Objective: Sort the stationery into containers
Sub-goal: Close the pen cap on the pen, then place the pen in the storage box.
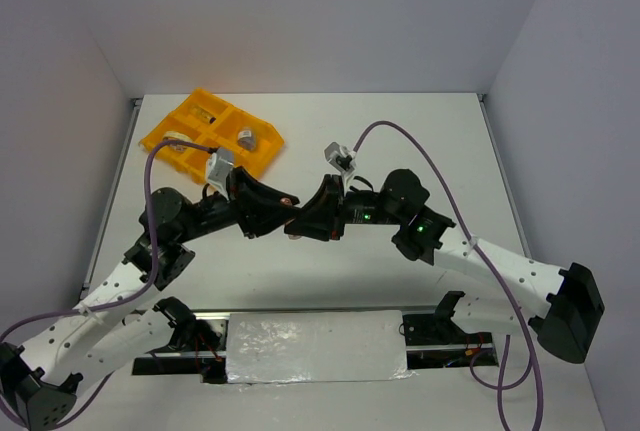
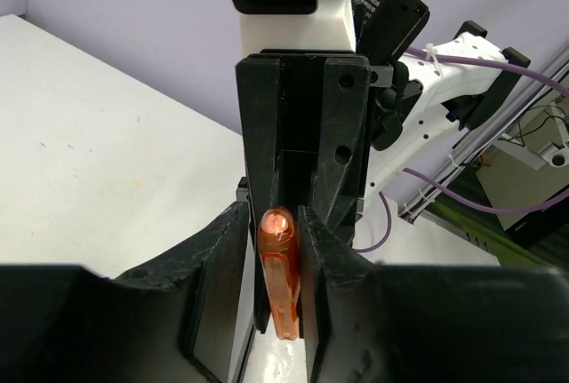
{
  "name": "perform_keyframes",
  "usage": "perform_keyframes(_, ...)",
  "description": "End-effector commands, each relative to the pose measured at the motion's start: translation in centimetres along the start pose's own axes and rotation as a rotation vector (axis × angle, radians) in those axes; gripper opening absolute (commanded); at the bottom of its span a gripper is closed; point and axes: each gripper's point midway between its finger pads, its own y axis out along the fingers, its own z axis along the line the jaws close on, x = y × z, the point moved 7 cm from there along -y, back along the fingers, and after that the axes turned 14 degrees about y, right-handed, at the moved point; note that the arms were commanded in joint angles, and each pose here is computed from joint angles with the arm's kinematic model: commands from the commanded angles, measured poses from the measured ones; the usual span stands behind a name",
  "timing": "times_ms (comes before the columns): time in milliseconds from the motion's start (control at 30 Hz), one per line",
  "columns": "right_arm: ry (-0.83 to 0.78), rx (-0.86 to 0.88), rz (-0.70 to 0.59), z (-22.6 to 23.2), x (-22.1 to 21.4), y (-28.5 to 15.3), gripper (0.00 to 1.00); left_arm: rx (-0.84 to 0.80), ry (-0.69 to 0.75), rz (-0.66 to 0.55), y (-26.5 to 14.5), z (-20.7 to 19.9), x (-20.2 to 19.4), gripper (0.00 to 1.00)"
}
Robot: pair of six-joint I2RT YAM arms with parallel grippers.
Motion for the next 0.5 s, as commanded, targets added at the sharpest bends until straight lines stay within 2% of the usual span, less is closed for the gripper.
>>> perform_keyframes(0,-0.152,0.186,-0.108,4.7,2.8,-0.4,0.00,0.023,-0.034,0.086,-0.4,0.5,-2.2,0.39)
perform_keyframes(33,-0.151,0.186,-0.106,4.6,2.9,-0.3,0.00,0.022,-0.031,0.083,-0.4,0.5,-2.1,0.25)
perform_keyframes(100,-0.145,0.192,-0.096,4.6,2.7,-0.2,0.00,0.029,-0.029,0.081,-0.4,0.5,-2.0,0.12)
perform_keyframes(133,-0.145,0.189,-0.100,4.5,2.7,-0.2,0.00,0.030,-0.024,0.078,-0.4,0.5,-1.9,0.00)
perform_keyframes(200,-0.135,0.181,-0.104,4.2,2.7,-0.1,0.01,0.035,-0.020,0.075,-0.5,0.5,-1.7,0.00)
perform_keyframes(300,-0.127,0.136,-0.122,3.5,2.6,-0.3,0.36,0.116,-0.025,0.088,-0.7,1.1,-1.6,0.00)
perform_keyframes(367,-0.113,0.052,-0.144,2.2,2.3,-0.6,0.64,0.259,-0.027,0.091,-0.8,2.5,-1.4,0.00)
perform_keyframes(400,-0.101,0.006,-0.160,1.6,2.2,-0.7,0.73,0.311,-0.029,0.089,-0.7,2.9,-0.8,0.00)
perform_keyframes(433,-0.060,-0.079,-0.155,0.4,1.6,-1.0,0.90,0.418,-0.042,0.110,-1.1,4.0,-1.2,0.00)
perform_keyframes(467,-0.042,-0.183,-0.210,-0.9,2.1,-1.2,0.94,0.464,-0.045,0.114,-1.0,4.6,-1.1,0.00)
